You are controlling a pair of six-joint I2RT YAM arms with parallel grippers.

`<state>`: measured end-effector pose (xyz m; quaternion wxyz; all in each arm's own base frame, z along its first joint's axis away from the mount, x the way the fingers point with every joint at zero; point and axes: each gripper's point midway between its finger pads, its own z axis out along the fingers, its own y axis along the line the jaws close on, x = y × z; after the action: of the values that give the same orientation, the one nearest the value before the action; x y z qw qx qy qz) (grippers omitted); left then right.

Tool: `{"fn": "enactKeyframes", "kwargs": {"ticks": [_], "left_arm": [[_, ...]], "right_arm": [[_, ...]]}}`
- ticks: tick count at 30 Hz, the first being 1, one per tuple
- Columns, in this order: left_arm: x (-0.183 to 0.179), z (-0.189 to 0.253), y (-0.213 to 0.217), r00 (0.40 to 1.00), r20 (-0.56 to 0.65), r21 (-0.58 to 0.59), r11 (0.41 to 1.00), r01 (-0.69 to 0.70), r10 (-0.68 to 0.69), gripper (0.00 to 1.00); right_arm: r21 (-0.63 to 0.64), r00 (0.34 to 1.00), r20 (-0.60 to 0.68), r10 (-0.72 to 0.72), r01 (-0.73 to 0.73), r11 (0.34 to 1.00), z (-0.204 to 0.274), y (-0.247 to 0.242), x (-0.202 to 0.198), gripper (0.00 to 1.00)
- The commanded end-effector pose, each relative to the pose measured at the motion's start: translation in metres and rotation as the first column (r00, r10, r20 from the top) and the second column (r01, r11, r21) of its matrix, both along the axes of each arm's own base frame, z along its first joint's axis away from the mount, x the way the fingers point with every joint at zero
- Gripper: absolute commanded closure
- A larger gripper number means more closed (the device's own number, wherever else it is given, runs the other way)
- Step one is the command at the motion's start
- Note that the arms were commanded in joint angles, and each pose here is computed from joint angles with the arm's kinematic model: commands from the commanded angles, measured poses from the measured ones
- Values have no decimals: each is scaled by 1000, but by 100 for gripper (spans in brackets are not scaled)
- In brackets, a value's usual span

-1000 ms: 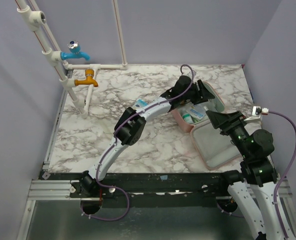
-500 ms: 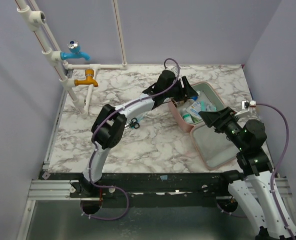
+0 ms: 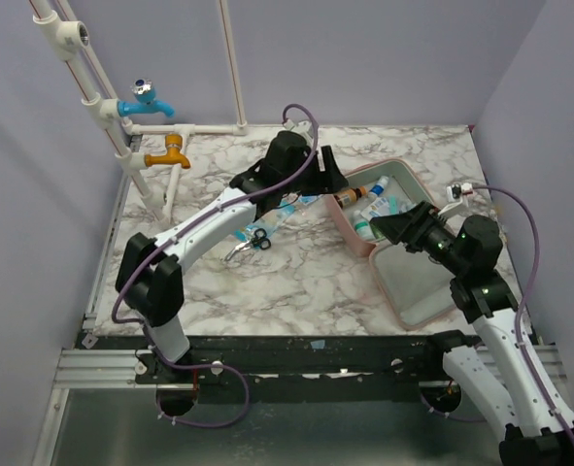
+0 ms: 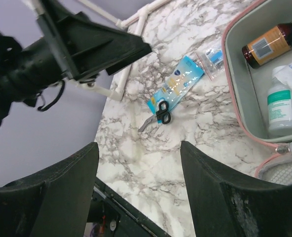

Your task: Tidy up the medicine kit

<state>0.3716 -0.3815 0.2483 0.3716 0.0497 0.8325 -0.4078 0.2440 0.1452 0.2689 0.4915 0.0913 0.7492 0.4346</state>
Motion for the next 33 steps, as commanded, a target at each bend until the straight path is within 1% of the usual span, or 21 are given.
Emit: {"fn": "enactKeyframes", "kwargs": {"ticks": [1,6,7,11,15,19,23,26,29,33], "left_arm": [[-7,-1,59,992,62,171,978,-119,110,30],[-26,-12,105,986,49,223,961,-166,159,25],[-26,-14,117,980,54,232,952,-200,193,25],[-37,-37,157,965,16,243,935,-257,261,25],[-47,-60,197,923,-38,238,900,-365,384,24],[-58,-82,231,854,-72,223,842,-491,516,24],[-71,-110,252,786,-128,187,793,-580,605,24],[-79,-132,266,733,-149,175,747,-641,664,24],[-83,-150,267,720,-178,151,742,-653,671,24],[-86,-173,270,703,-218,174,736,-654,677,24]], "right_arm": [[-10,997,-24,75,-75,997,-11,12,10,30],[-28,993,-63,102,-104,994,-26,31,21,30],[-38,992,-70,101,-104,994,-29,36,22,30],[-89,988,-90,125,-133,987,-42,74,18,30],[-116,980,-113,161,-174,978,-58,117,11,30],[-156,981,-136,141,-162,974,-80,145,16,30],[-216,977,-153,146,-177,960,-96,175,21,30],[-219,979,-151,136,-167,961,-102,187,29,30],[-234,980,-163,117,-154,960,-111,193,37,30],[-273,980,-173,97,-143,951,-126,199,48,30]]}}
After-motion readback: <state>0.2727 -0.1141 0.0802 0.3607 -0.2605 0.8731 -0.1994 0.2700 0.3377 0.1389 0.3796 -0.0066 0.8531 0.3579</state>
